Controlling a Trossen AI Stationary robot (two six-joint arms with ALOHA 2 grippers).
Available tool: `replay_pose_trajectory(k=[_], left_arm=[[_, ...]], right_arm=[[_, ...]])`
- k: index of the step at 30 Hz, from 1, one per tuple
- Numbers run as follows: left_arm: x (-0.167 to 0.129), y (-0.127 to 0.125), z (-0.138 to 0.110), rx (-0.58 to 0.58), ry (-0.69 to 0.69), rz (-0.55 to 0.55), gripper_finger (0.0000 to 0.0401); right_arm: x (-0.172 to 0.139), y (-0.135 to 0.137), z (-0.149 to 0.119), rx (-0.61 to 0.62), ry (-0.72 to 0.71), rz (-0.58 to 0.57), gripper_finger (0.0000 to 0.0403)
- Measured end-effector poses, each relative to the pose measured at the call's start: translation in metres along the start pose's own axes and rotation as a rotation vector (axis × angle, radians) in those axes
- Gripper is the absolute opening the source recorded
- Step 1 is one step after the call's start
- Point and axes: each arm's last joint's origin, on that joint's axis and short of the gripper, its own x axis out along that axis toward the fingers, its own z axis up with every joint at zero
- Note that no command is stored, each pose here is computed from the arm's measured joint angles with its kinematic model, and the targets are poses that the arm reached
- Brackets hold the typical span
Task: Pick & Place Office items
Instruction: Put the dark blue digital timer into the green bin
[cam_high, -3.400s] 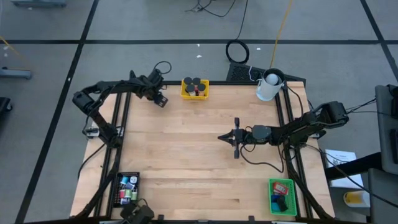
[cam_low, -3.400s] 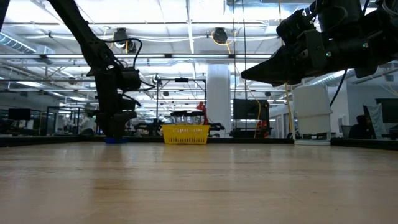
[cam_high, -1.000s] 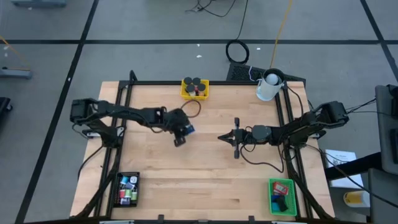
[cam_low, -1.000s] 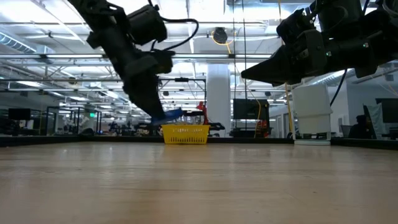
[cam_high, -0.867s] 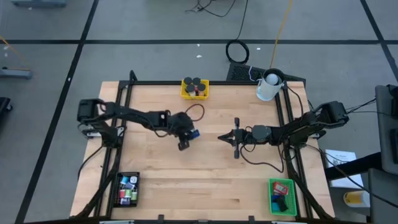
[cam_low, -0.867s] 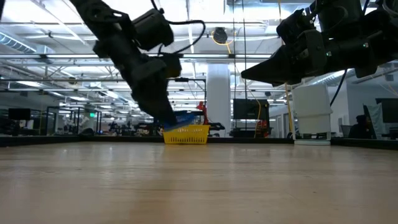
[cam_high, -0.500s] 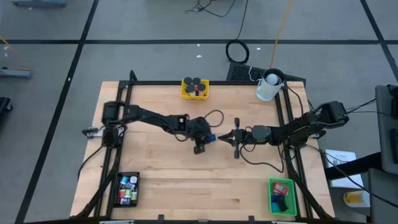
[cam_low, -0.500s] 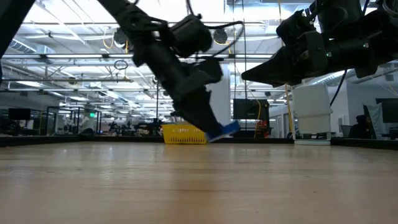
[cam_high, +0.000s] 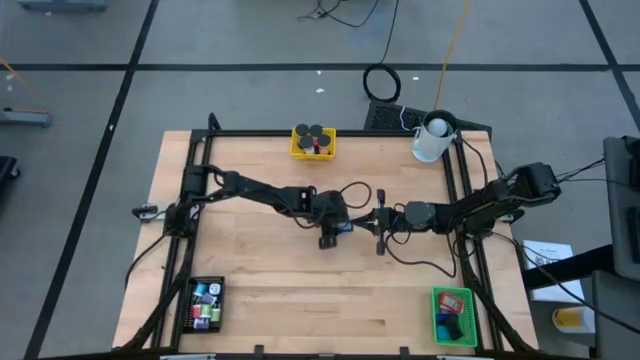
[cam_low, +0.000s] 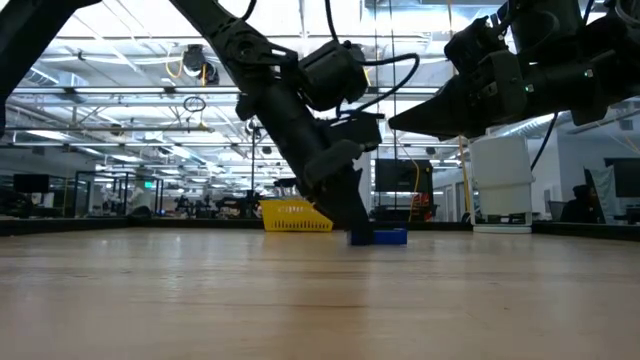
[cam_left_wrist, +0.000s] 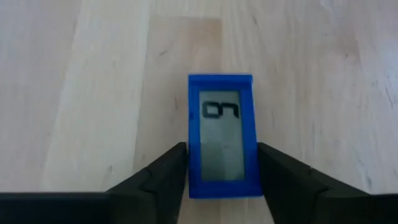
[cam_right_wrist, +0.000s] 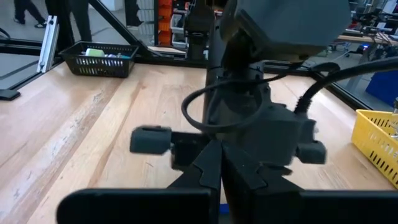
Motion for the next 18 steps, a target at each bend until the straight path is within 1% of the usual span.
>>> replay_pose_trajectory(k=[4, 7, 9, 11, 13, 16, 18], left_arm=[[-0.008, -0.001, 0.002, 0.0, 0.035, -0.001, 0.0237], [-0.019, -0.001, 0.004, 0.02, 0.063, 0.048, 0.0265], [-0.031, -0.001, 0.006, 0.041, 0.081, 0.087, 0.0272], [-0.043, -0.001, 0.007, 0.067, 0.077, 0.125, 0.0265], [-0.055, -0.002, 0.005, 0.09, 0.063, 0.134, 0.0245], [-0.068, -0.005, -0.002, 0.117, -0.01, 0.111, 0.0202], [-0.074, -0.006, -0.01, 0.128, -0.096, 0.092, 0.0171]], right_arm=[[0.0, 0.0, 0.0, 0.0, 0.001, 0.0, 0.0001], [0.0, 0.0, 0.0, 0.0, 0.001, 0.0, 0.0001], [0.0, 0.0, 0.0, 0.001, 0.003, 0.0, 0.0001], [0.0, 0.0, -0.001, 0.001, 0.008, 0.001, 0.0001], [0.0, 0.0, -0.001, 0.002, 0.007, 0.001, 0.0001], [0.0, 0.0, -0.001, 0.002, 0.007, 0.001, 0.0001], [0.0, 0.0, -0.001, 0.002, 0.006, 0.001, 0.0001]])
